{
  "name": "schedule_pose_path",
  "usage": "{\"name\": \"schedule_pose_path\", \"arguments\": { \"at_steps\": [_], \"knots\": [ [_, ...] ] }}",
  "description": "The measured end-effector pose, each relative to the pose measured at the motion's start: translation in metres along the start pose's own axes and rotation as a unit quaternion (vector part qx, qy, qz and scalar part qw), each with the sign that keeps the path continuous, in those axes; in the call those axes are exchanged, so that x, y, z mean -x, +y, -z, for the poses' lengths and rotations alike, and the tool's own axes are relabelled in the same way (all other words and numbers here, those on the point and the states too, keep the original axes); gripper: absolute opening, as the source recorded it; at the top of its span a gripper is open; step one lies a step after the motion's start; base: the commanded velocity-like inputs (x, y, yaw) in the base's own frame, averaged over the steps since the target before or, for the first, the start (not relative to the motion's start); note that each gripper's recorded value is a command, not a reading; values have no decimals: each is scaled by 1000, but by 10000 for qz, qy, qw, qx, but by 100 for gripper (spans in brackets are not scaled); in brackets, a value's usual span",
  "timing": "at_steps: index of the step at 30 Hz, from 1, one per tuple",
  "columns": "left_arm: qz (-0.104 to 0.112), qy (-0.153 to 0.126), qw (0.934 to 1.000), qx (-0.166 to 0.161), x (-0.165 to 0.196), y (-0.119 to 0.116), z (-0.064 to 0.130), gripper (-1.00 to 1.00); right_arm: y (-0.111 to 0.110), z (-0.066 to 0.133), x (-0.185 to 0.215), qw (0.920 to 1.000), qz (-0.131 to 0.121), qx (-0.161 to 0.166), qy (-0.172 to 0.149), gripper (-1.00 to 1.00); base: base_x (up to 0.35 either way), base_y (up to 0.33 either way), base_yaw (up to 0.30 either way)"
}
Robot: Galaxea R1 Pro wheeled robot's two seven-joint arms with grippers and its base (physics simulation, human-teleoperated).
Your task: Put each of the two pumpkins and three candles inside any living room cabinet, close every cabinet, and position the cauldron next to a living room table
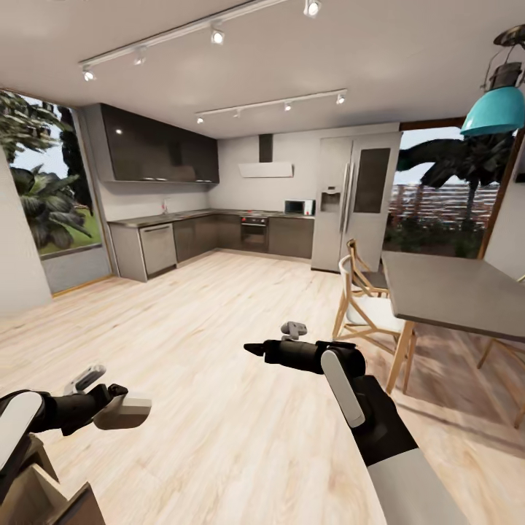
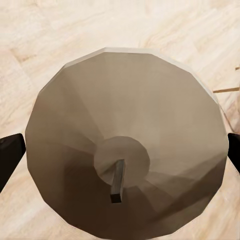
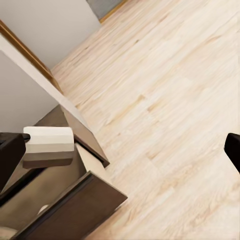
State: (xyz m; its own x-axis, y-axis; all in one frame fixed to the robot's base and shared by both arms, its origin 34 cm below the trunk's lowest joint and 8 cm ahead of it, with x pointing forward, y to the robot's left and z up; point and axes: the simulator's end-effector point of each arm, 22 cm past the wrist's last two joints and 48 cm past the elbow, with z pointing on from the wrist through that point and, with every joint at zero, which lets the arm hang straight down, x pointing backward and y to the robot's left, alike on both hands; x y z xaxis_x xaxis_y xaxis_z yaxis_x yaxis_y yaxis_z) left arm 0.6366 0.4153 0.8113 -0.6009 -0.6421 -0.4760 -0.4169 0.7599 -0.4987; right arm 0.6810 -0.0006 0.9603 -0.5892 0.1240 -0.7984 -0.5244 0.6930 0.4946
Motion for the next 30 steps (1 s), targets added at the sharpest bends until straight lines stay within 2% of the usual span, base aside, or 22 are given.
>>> {"name": "schedule_pose_path", "arguments": {
  "at_steps": [18,27,30],
  "knots": [
    [-17,17,10000,-5,-2,-1,-1,-100,0,0,0,10000,6,-1,4,100,288,-160,269],
    [-16,30,10000,-19,-3,-3,-2,-100,-1,0,-1,10000,2,-6,6,100,54,-31,269],
    [-91,78,9999,-15,-7,-5,-4,-100,-1,0,0,10000,4,-8,7,100,1,-1,269]
  ]
}}
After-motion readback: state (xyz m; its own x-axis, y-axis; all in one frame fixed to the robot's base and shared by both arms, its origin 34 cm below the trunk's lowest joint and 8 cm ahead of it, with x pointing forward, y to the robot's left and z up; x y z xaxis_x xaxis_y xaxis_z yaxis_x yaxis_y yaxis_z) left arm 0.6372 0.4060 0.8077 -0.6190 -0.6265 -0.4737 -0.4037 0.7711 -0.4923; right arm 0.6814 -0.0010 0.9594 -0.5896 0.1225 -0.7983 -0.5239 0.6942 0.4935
